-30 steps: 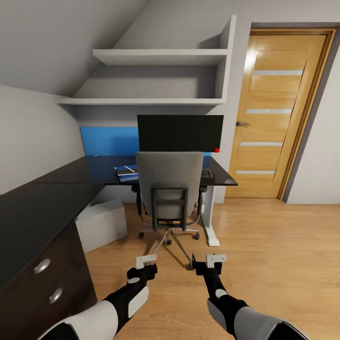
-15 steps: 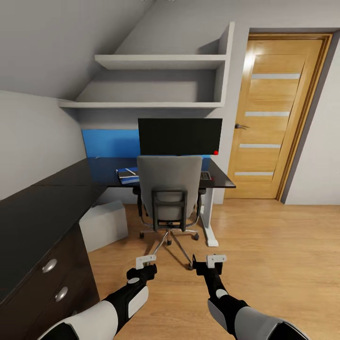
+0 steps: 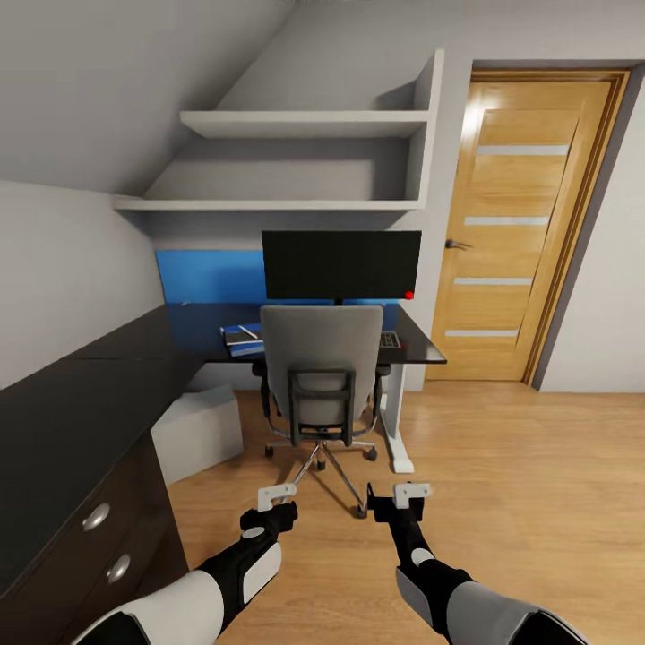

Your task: In the bedroom, organize the workspace by keeping the computer under the desk, ensuring the monitor is on the desk, placing the keyboard on the desk next to the monitor, placing the mouse on the desk next to the keyboard, moving the folder from the swivel chair onto the desk next to the mouse, stacking the notebook on top of the folder with the pen on top of the notebook, and positioning the swivel chair next to the desk.

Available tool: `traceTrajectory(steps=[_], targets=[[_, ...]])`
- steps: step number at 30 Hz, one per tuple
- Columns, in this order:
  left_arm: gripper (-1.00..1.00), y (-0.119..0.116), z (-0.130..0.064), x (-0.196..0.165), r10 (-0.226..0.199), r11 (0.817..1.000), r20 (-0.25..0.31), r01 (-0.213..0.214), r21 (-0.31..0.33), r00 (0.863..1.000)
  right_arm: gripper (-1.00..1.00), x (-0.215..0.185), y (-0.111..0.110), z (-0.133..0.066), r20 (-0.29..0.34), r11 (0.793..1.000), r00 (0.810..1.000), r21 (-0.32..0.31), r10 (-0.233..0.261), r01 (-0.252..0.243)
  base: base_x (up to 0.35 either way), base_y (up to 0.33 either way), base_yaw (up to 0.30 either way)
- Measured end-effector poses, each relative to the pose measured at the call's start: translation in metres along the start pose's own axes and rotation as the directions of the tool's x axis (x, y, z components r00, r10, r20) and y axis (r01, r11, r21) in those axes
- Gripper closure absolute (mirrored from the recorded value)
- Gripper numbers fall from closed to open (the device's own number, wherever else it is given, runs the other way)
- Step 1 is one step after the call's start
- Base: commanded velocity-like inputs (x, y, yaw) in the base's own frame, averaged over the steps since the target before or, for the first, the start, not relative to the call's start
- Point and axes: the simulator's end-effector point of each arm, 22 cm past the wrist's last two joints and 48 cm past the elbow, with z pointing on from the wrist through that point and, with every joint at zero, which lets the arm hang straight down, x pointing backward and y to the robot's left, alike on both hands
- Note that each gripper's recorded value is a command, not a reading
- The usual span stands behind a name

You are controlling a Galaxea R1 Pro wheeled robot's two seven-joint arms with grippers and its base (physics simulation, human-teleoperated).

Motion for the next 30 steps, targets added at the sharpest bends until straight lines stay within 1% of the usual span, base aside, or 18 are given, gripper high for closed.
traceTrajectory(steps=[2, 7, 9, 10, 14, 23, 30], targets=[[-1.0, -0.001, -0.002, -0.003, 0.003, 1.0, -0.005, -0.003, 0.001, 1.0, -1.0, -0.004, -0.002, 0.0, 0.0, 1.0, 1.0, 0.002, 0.0, 0.0, 0.0, 0.0, 0.0], [-1.0, -0.002, -0.007, -0.007, 0.012, 1.0, -0.026, -0.011, 0.002, 1.0, -1.0, -0.014, -0.016, 0.0, 0.004, 1.0, 1.0, 0.019, -0.008, 0.008, 0.0, 0.0, 0.0], [-1.0, -0.003, -0.009, -0.008, 0.016, 1.0, -0.036, -0.016, 0.003, 0.999, -1.0, -0.025, -0.022, 0.0, 0.036, 1.0, 0.999, 0.027, -0.005, 0.004, 0.0, 0.0, 0.0], [-1.0, -0.003, -0.009, -0.009, 0.018, 1.0, -0.04, -0.018, 0.004, 0.999, -1.0, -0.033, -0.029, -0.001, 0.071, 0.999, 0.997, 0.039, -0.001, -0.002, 0.0, 0.0, 0.0], [-1.0, -0.005, -0.013, -0.016, 0.021, 1.0, -0.039, -0.02, 0.009, 0.999, -1.0, -0.042, -0.03, -0.003, 0.081, 0.999, 0.997, 0.042, -0.002, -0.002, 0.0, 0.0, 0.0], [-1.0, -0.007, -0.021, -0.032, 0.025, 1.0, -0.038, -0.025, 0.011, 0.999, -1.0, -0.059, -0.029, -0.005, 0.082, 0.999, 0.997, 0.034, -0.009, 0.006, 0.0, 0.0, 0.0], [-1.0, 0.002, -0.027, -0.033, 0.038, 0.999, -0.059, -0.039, -0.01, 0.998, -1.0, -0.063, -0.031, -0.011, 0.065, 0.999, 0.998, 0.036, -0.013, 0.011, 0.0, 0.0, 0.0]])
